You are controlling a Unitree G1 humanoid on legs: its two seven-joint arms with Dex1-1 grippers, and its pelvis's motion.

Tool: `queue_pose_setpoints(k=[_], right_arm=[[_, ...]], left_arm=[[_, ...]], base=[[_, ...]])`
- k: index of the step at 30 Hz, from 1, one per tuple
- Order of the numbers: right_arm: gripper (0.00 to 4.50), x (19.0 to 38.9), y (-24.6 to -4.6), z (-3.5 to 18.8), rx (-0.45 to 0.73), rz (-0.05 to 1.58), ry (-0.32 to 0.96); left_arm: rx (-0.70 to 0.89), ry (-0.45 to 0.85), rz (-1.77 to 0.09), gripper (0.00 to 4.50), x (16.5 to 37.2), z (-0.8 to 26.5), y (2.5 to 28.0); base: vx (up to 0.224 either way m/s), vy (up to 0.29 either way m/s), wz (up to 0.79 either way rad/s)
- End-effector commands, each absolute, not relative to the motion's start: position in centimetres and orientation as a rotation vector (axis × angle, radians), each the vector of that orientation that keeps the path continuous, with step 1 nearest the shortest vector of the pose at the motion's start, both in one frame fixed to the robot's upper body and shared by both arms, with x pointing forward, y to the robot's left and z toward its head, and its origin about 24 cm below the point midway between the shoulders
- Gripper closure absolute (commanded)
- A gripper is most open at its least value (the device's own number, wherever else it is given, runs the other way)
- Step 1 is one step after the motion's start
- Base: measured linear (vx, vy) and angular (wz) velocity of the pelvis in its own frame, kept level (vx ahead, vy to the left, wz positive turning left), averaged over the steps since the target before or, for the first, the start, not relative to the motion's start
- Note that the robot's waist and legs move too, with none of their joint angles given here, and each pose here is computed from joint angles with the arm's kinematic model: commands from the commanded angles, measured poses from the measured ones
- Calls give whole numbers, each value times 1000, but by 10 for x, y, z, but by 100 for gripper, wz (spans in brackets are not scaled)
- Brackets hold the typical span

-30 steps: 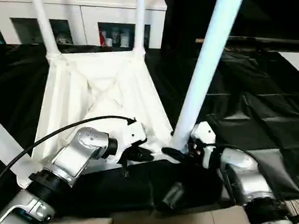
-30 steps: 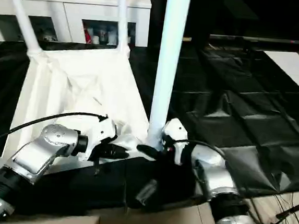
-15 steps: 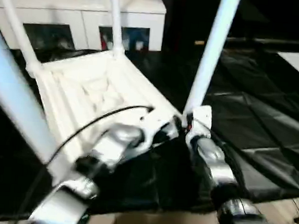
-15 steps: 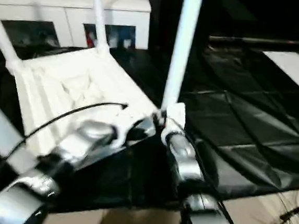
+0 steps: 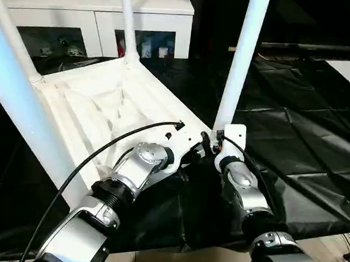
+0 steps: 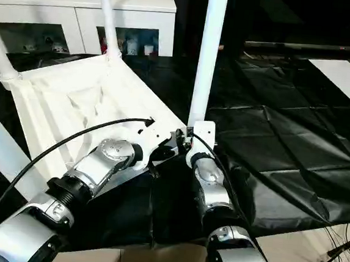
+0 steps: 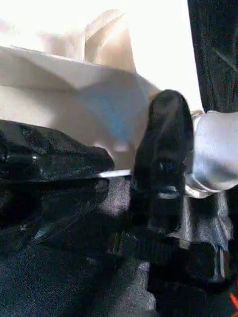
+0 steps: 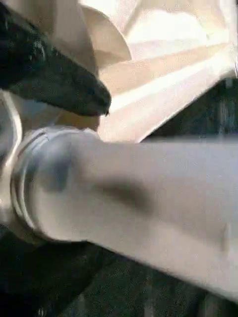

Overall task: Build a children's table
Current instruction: Rotate leg to tighten

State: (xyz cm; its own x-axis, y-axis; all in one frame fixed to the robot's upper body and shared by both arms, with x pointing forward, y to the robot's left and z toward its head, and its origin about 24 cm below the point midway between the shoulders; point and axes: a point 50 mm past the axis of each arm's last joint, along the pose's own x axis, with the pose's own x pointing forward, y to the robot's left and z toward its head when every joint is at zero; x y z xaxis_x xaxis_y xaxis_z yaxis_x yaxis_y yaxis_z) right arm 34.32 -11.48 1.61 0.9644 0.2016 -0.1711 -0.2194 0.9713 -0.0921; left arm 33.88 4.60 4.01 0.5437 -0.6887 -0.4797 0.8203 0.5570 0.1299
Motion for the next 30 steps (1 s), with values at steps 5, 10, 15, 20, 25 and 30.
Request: queue_pose_setpoints(k=[5, 10, 15, 20, 25, 30], right_arm=[[54, 329, -137, 21, -147, 460, 97], [54, 307, -165, 25, -152, 753, 152], [54, 284, -196, 37, -131, 959, 201], [54, 277, -226, 47, -105, 933, 229], [54, 252, -245, 46, -106, 1039, 335], [54, 243, -240, 44, -90, 1068, 353]], left_arm=[[370, 427, -957, 450, 328, 20, 59], [405, 401, -1055, 450, 324, 22, 66], [457, 334, -1225, 450, 315, 29, 73], [470, 299, -1339, 450, 306, 37, 81], [499, 305, -1427, 450, 297, 37, 90], [495, 287, -1445, 450, 297, 39, 92]], base=[[0, 0, 0], [0, 0, 0], [0, 0, 0], [0, 0, 0], [0, 0, 0], [0, 0, 0]])
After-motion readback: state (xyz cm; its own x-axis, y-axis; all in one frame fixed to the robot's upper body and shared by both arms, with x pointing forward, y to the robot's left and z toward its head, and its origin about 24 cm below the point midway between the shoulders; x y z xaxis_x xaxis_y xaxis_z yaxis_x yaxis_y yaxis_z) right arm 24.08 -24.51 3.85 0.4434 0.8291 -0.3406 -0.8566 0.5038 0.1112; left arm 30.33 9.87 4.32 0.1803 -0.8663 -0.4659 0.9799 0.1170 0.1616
